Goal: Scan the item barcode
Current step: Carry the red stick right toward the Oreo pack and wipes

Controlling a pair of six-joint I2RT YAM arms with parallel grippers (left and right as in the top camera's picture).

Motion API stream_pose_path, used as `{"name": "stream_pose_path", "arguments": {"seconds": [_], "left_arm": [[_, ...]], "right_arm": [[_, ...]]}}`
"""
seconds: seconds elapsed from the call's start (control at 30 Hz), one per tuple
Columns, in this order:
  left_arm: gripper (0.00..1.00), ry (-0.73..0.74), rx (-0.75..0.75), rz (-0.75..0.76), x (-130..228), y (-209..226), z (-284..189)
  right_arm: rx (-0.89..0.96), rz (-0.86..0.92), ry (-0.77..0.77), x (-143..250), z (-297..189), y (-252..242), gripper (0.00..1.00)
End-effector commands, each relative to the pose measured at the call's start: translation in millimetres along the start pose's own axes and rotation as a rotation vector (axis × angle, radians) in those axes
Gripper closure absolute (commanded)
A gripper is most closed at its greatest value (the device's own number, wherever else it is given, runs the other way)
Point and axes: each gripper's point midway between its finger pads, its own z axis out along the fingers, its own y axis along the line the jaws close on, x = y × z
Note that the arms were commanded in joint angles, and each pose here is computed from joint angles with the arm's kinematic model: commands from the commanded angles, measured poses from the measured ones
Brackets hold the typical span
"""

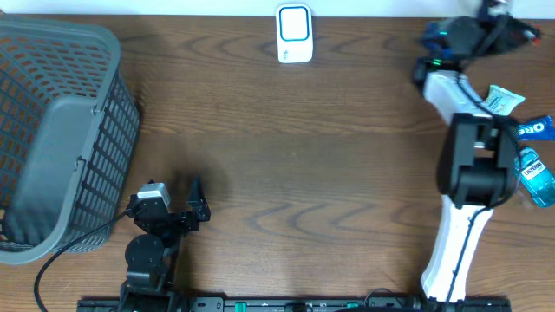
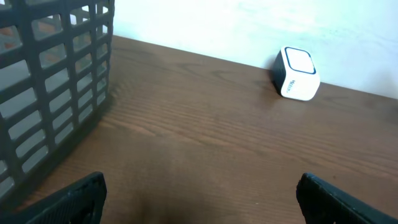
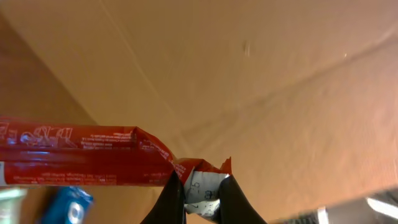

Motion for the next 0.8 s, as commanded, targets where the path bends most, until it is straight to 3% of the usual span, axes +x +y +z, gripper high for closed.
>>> {"name": "stream_pose_path", "arguments": {"seconds": [0.0,0.3,0.33,0.37,0.43,0.53,0.77], "left_arm": [[0.02,0.041,-0.019,-0.001,18,6,2],[0.02,0.041,-0.019,-0.001,18,6,2],[0.02,0.041,-0.019,-0.001,18,6,2],[0.02,0.041,-0.019,-0.001,18,6,2],[0.02,0.041,-0.019,-0.001,18,6,2],[0.02,0.041,-0.019,-0.001,18,6,2],[0.02,0.041,-0.019,-0.001,18,6,2]], "right_arm": [[0.039,0.052,0.118,40,33,8,0.99],[0.127,0.065,0.231,134,106,32,0.98],[0.135,0.072,0.243,142,111,32,0.91],[0.144,0.087,0.254,149,115,32,0.78],[0.16,0.108,0.276,157,120,30,0.35],[0.167,0.156,0.275,153,118,22,0.03],[0.14,0.387,0.204,107,80,-28,0.01]]}}
